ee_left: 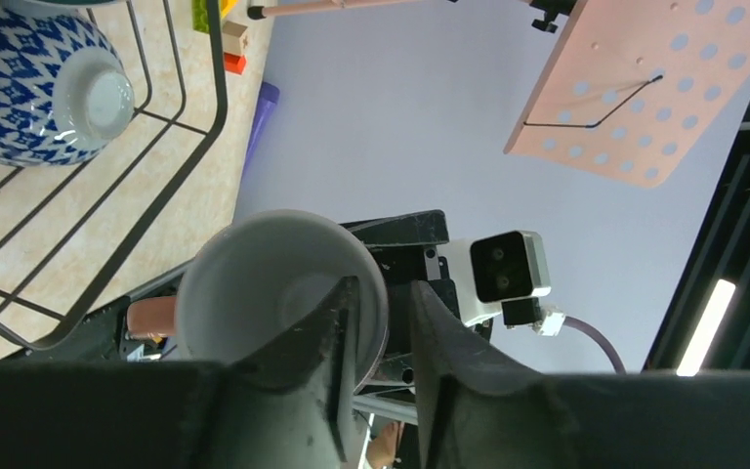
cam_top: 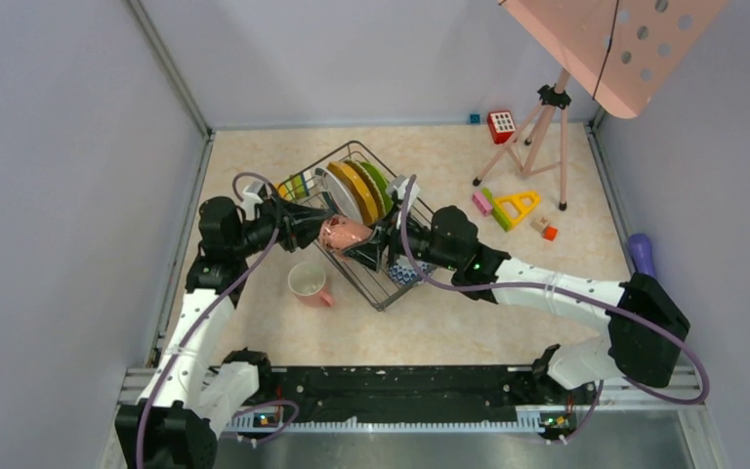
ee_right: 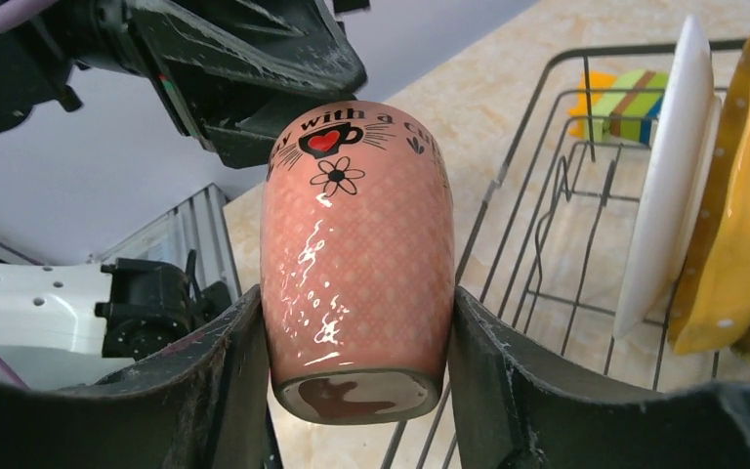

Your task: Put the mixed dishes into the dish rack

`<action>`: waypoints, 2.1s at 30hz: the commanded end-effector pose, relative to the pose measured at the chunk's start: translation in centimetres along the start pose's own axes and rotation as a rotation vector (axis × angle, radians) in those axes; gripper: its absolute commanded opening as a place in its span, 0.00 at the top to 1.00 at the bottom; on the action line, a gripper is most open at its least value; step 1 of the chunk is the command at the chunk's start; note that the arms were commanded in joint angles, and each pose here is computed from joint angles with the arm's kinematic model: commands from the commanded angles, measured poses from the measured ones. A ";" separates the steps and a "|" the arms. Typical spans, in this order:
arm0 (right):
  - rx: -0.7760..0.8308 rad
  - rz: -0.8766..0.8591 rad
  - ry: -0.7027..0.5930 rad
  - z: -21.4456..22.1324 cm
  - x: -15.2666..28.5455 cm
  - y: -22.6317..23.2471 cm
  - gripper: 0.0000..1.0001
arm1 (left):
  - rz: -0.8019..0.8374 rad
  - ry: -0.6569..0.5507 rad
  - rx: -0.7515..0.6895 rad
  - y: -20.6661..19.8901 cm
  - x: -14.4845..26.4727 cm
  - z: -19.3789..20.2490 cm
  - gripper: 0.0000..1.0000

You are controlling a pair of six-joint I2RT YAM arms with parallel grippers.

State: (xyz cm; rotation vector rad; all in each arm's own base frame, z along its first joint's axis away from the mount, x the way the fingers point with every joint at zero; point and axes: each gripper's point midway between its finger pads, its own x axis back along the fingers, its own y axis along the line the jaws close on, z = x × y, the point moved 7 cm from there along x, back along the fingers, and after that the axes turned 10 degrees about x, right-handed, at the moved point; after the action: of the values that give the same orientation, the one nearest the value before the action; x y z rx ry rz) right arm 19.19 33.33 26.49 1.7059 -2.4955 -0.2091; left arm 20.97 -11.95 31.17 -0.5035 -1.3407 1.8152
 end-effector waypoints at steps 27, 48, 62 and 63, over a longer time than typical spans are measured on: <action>-0.153 0.392 0.599 0.0 -0.5 -2.8 1.00 | -0.588 -0.562 -0.676 8.1 5.7 -7.7 0.25; -0.081 0.457 1.044 7.7 -2.1 -2.4 0.97 | -0.794 -0.427 -0.680 10.5 3.5 -8.8 0.35; -0.031 0.416 1.199 8.9 -0.3 -1.8 0.75 | -0.845 -0.402 -0.686 11.6 3.0 -9.1 0.38; -0.032 0.417 1.198 9.1 -0.3 -1.9 0.73 | -0.841 -0.398 -0.687 11.6 3.0 -9.1 0.38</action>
State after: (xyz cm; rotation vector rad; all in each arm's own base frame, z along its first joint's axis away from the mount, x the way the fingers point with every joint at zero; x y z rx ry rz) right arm 20.03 33.50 17.17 0.7763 -1.7928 0.5850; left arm 20.76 -5.40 16.81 0.1408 -2.0115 0.7719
